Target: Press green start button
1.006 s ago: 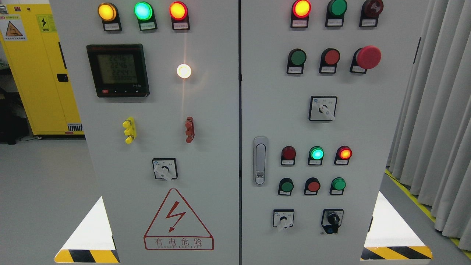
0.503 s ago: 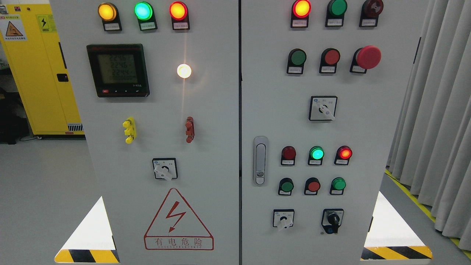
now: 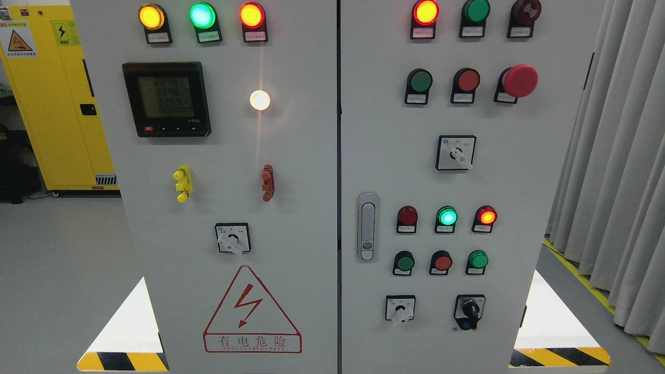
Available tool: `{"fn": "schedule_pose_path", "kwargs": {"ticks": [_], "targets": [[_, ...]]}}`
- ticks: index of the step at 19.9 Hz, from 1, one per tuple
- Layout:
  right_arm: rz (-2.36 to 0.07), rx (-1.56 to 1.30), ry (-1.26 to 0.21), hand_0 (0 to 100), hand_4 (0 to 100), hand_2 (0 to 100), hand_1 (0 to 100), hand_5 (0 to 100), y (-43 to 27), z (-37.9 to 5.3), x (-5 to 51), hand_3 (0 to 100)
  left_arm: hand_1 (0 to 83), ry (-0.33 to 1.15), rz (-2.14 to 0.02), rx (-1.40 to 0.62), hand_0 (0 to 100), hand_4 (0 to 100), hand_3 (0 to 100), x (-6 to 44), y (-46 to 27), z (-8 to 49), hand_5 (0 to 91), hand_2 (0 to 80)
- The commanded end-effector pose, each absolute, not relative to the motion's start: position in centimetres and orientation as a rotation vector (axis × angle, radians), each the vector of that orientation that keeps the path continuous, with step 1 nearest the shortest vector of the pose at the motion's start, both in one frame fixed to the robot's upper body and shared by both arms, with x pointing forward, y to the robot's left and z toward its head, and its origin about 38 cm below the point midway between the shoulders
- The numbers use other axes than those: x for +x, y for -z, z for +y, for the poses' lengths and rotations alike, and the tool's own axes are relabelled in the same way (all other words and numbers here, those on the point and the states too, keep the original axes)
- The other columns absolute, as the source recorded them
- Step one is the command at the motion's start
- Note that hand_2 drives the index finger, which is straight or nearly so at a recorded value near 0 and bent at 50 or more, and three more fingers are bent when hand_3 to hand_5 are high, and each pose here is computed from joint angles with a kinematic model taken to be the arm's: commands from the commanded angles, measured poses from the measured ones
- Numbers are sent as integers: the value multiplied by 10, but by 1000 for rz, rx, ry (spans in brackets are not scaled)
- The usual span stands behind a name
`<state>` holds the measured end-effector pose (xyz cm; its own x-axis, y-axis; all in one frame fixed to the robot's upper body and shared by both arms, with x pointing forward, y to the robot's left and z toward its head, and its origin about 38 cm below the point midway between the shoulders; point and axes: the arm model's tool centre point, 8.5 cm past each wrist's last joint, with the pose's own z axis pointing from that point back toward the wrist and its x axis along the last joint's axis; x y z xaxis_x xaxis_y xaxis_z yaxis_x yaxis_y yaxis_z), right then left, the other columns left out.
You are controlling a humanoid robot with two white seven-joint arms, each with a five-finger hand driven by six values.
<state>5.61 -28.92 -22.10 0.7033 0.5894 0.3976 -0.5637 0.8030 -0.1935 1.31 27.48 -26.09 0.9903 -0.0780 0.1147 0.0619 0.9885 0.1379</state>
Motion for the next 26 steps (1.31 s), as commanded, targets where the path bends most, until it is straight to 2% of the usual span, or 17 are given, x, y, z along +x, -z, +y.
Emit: {"fn": "schedule_pose_path", "kwargs": {"ticks": [1,4,5,10,11,14,18,19,20,21,22,26], "targets": [[-956,-159,-851,260,285,0,452,112,119,-240,170,255,556,69,-168,102,120,0,0,37,262,255,0,0],[-1098,-202,-916,252,338,0,463,166,85,-234,198,304,556,68,-170,98,120,0,0,38,262,251,0,0],[-1143,-227,-960,245,392,0,475,203,73,-232,206,337,556,68,-170,98,120,0,0,38,262,251,0,0],[-1355,-416,-1200,247,480,0,524,301,4,-215,246,448,556,67,-171,78,120,0,0,38,263,238,0,0],[-1391,-450,-1238,262,523,0,537,348,-9,-212,251,487,556,69,-171,76,120,0,0,38,263,237,0,0],[-1496,-557,-1318,279,548,0,551,373,-46,-207,266,510,556,66,-171,58,120,0,0,38,263,225,0,0],[-1606,-720,-1325,291,596,0,569,415,-99,-216,286,549,556,65,-172,46,120,0,0,38,263,218,0,0],[-1638,-759,-1326,294,631,0,573,448,-114,-218,289,588,556,65,-172,41,120,0,0,38,263,214,0,0],[-1671,-799,-1326,296,720,0,578,552,-129,-218,291,686,556,66,-170,38,120,0,0,38,263,212,0,0],[-1695,-839,-1328,296,720,0,578,552,-141,-219,292,686,556,66,-172,35,120,0,0,38,263,210,0,0],[-1712,-877,-1326,299,751,0,585,596,-152,-221,292,743,556,66,-172,31,120,0,0,38,263,209,0,0],[-1787,-995,-1307,306,785,0,594,646,-189,-225,302,779,556,69,-175,28,120,0,0,39,263,206,0,0]]}}
